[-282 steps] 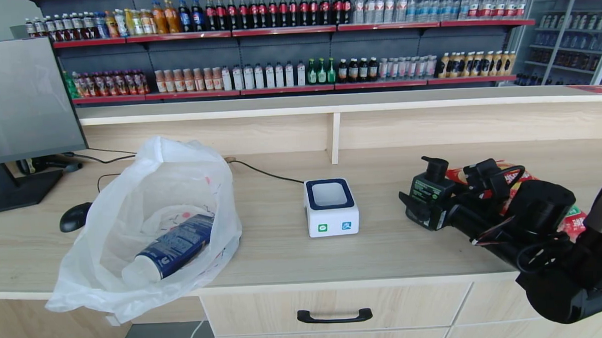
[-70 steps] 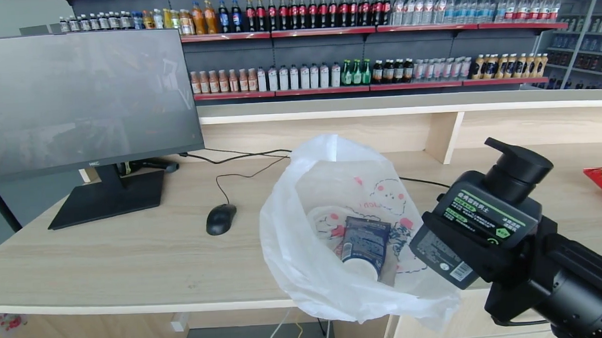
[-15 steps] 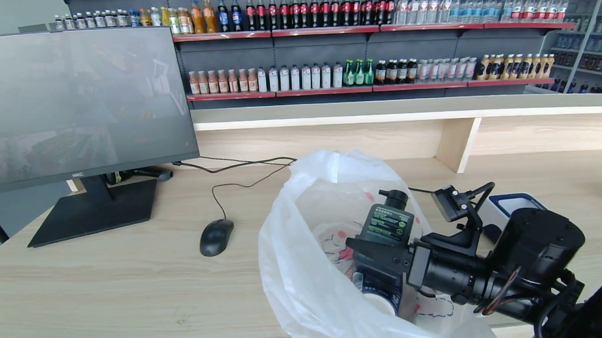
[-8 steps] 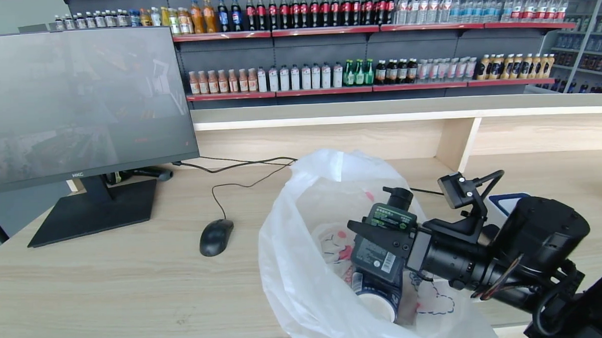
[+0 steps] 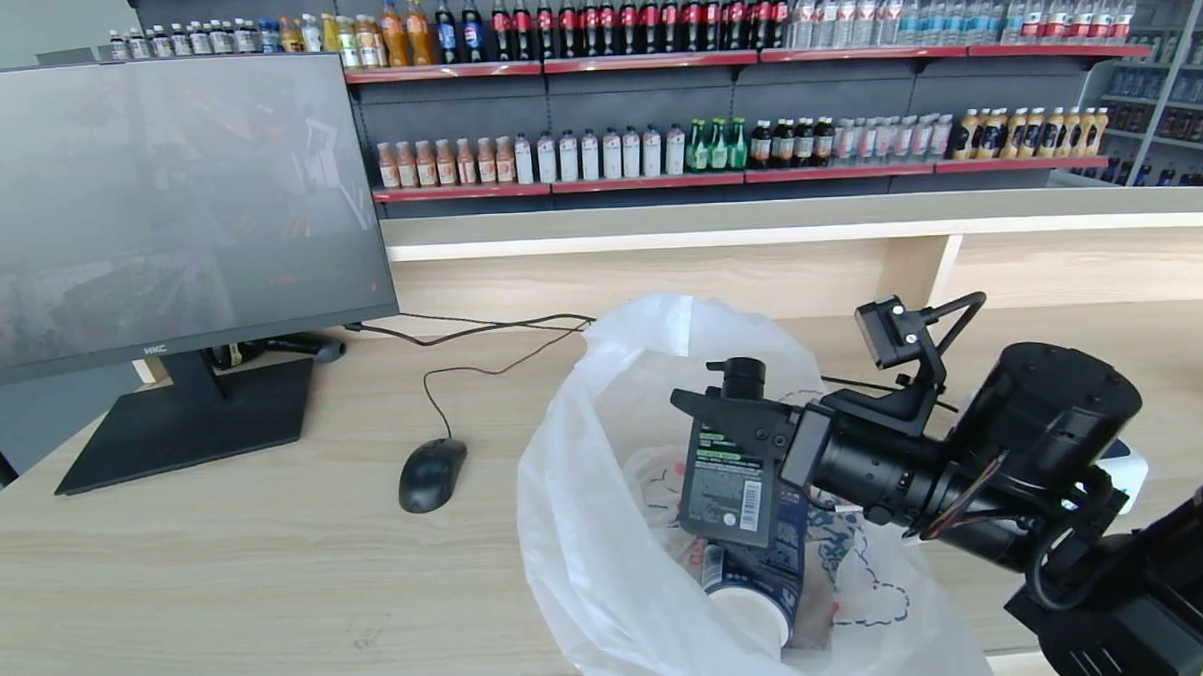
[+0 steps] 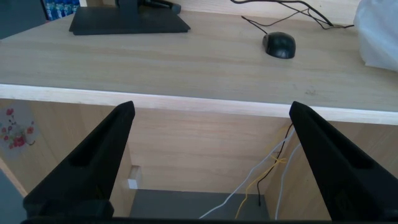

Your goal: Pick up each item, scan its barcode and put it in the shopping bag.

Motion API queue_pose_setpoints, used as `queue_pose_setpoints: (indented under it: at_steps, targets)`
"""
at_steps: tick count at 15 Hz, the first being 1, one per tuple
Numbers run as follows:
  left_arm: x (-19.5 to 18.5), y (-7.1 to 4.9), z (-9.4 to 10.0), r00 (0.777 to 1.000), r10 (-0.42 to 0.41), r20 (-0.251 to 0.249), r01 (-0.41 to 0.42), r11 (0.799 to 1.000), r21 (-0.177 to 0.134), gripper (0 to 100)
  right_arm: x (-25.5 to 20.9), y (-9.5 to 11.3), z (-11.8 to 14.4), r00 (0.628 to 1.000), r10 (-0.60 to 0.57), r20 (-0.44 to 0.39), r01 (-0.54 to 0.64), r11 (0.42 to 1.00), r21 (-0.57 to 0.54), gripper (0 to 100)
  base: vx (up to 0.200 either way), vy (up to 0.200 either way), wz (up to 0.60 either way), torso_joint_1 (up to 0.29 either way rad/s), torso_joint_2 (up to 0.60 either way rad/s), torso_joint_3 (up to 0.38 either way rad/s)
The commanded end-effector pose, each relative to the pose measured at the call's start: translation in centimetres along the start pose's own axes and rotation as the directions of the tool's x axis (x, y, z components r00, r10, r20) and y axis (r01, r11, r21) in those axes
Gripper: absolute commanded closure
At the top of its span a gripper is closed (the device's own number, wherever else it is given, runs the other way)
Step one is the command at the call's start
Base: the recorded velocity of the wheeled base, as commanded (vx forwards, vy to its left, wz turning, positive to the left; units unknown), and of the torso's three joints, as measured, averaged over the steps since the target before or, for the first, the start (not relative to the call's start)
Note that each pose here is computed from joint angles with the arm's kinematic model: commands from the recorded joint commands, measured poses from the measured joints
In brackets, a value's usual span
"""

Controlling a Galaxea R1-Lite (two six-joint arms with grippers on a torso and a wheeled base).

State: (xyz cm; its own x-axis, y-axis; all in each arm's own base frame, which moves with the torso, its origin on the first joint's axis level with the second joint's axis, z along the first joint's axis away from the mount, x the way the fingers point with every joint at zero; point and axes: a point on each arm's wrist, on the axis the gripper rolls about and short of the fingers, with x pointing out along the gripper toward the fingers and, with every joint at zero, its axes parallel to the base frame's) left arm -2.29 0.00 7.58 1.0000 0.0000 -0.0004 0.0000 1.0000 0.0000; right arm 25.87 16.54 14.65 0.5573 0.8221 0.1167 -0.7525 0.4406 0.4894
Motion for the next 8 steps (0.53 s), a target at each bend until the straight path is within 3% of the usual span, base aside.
queue_pose_setpoints:
  at_steps: [1, 4, 8]
  targets:
    - [0.0, 0.0, 0.0, 1.000, 0.000, 0.000, 0.000, 1.000, 0.000, 0, 0.4, 0.1, 0.3, 1.000, 0.005, 0.002, -0.005, 1.000, -0.019, 0, 0.000, 0.000, 0.00, 0.000, 0.00, 0.000]
    - [0.0, 0.0, 0.0, 1.000, 0.000, 0.000, 0.000, 1.000, 0.000, 0, 0.7, -0.6, -0.4, 0.998, -0.042, -0.036, 0.040, 0.998, -0.038, 0, 0.000, 0.000, 0.00, 0.000, 0.00, 0.000]
    - [0.0, 0.0, 0.0, 1.000, 0.000, 0.000, 0.000, 1.000, 0.000, 0, 2.2, -0.2, 0.0, 1.000, -0.029, -0.010, 0.029, 0.998, -0.061, 0, 0.000, 0.000, 0.00, 0.000, 0.00, 0.000]
